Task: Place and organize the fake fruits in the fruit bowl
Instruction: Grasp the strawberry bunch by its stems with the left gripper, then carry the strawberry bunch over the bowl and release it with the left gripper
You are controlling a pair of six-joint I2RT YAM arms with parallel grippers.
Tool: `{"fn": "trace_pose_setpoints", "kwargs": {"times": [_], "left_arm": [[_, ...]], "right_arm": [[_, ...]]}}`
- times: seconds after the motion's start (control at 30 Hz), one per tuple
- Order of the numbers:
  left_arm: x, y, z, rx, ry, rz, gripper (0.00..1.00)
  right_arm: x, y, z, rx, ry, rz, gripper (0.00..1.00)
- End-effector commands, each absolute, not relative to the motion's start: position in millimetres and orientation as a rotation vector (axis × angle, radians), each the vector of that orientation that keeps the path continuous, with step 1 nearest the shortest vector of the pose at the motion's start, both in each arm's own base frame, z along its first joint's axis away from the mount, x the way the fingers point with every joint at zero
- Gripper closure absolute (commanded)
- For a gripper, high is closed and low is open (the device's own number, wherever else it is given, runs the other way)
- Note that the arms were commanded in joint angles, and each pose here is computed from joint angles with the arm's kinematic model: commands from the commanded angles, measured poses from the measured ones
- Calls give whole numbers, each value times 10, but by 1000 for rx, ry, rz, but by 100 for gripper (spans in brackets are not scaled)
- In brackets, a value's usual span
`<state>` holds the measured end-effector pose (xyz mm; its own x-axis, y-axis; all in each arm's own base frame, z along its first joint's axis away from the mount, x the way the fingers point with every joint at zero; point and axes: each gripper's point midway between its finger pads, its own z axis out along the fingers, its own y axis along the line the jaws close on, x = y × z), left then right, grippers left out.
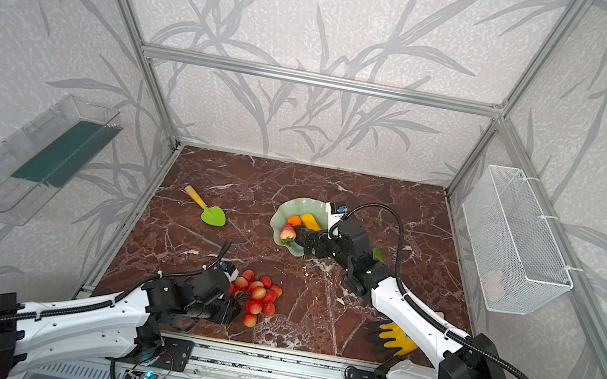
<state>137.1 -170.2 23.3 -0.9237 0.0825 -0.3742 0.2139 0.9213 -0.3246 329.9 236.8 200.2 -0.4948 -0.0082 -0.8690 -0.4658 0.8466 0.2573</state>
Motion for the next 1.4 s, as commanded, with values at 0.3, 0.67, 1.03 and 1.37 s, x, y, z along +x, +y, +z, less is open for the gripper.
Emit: {"fn": "trace_pose_setpoints", "kwargs": {"times": [0.3,0.67,1.03,1.37], "left_arm": [[1551,-1910,258,257,2671,-533,57],[1622,-1957,389,229,2606,-584,100],[1763,-1886,1107,186,2343,-683,100],[1908,-1928,2027,301,2127,-670,100]], "right_arm": [[3236,2205,1979,-306,2026,551,0],[3202,2145,1955,-288,2029,548,0],[3194,2085,1933,-266,2031,539,1],[3175,1962,1974,-211,2008,524,1]]}}
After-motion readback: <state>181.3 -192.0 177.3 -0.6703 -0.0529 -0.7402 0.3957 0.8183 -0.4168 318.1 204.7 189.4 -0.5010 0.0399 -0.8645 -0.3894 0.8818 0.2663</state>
